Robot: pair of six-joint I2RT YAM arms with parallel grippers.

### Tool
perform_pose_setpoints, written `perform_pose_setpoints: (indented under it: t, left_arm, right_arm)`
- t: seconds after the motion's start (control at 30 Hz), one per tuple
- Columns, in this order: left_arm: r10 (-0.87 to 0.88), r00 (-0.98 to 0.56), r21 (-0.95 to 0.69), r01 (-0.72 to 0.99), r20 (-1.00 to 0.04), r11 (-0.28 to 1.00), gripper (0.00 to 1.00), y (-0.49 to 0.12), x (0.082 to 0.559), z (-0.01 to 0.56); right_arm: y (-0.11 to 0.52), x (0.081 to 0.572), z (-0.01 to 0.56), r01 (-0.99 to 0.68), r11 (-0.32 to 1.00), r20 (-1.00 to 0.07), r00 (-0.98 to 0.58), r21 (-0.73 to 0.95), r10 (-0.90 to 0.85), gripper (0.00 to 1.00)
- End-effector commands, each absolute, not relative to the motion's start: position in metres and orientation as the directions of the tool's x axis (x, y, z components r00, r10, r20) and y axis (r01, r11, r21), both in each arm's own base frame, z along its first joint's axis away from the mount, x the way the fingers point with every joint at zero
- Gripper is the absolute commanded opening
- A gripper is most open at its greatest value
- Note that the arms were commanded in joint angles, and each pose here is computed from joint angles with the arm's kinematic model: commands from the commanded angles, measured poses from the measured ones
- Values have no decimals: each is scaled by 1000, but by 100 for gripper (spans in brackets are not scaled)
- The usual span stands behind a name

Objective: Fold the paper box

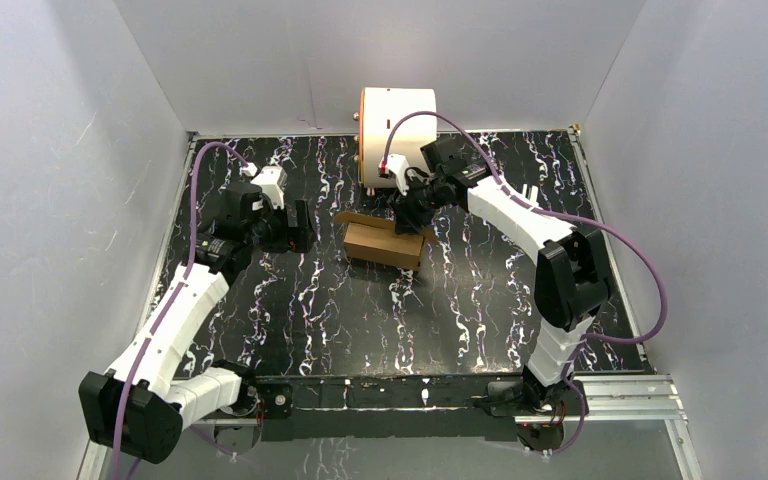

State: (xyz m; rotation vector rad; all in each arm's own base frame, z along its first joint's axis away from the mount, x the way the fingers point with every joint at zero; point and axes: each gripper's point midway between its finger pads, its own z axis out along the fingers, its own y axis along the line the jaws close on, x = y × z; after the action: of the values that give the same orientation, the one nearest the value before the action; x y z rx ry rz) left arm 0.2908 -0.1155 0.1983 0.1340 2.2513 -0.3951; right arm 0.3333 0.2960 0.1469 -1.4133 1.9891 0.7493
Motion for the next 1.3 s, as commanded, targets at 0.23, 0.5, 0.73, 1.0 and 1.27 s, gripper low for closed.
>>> perform_pose_setpoints:
  t: [0.23, 0.5, 0.73, 1.0, 1.27]
  left_arm:
    - [68, -675, -225, 338, -735, 914, 90, -133, 310, 187]
    - [171, -663, -218, 462, -728, 860, 91, -153, 333, 184]
    - [277, -639, -196, 566, -717, 801, 91, -167, 357, 170]
    - [312, -632, -244, 636, -709, 733, 88, -189, 378, 169]
    - [326, -663, -304, 651, -674, 696, 78, -199, 379, 154]
  right_arm:
    - [261, 339, 222, -782, 622, -840, -352, 21, -413, 62]
    - [223, 318, 212, -587, 803, -845, -478, 106, -238, 68]
    - [223, 309, 183, -579, 802, -797, -549, 145, -252, 69]
    - [233, 314, 162, -580, 795, -781, -575, 176, -246, 61]
    - [233, 320, 153, -566, 807, -775, -583, 170, -245, 43]
